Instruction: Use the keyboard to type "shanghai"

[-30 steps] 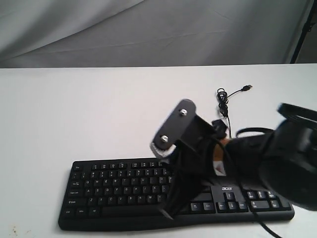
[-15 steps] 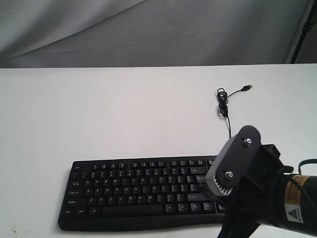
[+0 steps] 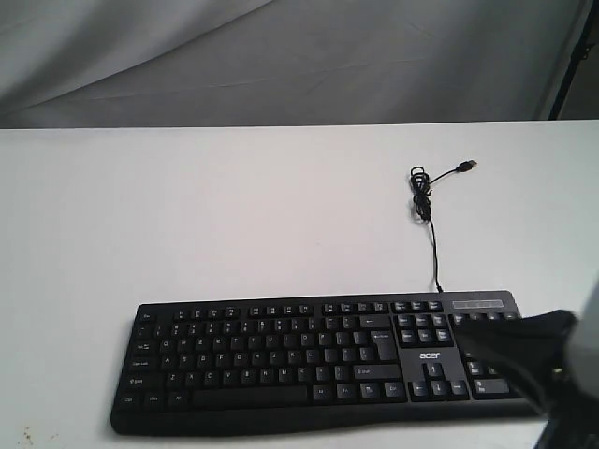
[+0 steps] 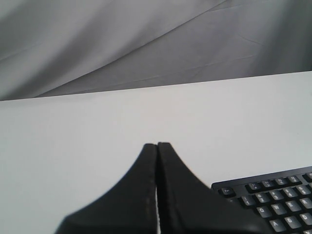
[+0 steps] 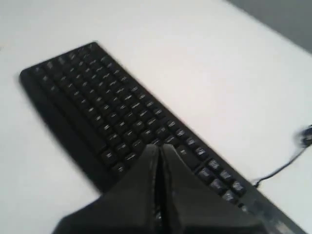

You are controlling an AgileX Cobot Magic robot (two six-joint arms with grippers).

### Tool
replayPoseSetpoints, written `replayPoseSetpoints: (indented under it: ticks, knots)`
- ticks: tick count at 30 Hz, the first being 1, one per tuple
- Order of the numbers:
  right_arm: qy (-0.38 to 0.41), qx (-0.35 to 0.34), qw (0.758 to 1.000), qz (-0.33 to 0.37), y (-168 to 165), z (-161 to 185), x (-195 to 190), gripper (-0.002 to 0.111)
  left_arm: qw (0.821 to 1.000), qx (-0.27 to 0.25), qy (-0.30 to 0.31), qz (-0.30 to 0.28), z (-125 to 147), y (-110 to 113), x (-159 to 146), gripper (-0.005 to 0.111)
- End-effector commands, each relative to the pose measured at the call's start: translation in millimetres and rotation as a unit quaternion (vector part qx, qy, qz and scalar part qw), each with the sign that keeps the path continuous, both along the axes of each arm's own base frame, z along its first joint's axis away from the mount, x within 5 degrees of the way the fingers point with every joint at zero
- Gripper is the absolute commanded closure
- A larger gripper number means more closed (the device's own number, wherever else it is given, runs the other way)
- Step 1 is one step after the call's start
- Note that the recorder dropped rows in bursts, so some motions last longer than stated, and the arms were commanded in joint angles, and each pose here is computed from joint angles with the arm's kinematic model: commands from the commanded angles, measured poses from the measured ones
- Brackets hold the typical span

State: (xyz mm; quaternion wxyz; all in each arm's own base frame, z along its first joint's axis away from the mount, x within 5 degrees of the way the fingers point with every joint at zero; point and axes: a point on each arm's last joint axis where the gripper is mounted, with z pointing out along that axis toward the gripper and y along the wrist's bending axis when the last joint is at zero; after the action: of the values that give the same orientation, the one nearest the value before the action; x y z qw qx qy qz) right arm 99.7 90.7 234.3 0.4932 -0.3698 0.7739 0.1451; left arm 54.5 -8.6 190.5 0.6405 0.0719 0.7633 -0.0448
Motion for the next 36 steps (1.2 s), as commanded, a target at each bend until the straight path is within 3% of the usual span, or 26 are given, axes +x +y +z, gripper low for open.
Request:
replayPoseSetpoints:
  ticks: [1, 6, 14, 22, 36]
  knots:
    - [-0.062, 0.071, 0.992, -0.087, -34, -2, -12, 0.108, 1.0, 0.001, -0.003, -0.001, -1, 0, 0, 0.107]
    - [-0.108, 0.138, 0.965, -0.194, -62, -14, -28, 0.108, 1.0, 0.001, -0.003, -0.001, -1, 0, 0, 0.107]
    - [-0.18, 0.163, 0.936, -0.253, -77, -30, -44, 0.108, 1.0, 0.001, -0.003, -0.001, -1, 0, 0, 0.107]
    - [-0.167, 0.118, 0.945, -0.255, -78, -37, -45, 0.108, 1.0, 0.001, -0.003, -0.001, -1, 0, 0, 0.107]
    - [-0.164, 0.121, 0.945, -0.255, -78, -37, -45, 0.108, 1.0, 0.001, -0.003, -0.001, -1, 0, 0, 0.107]
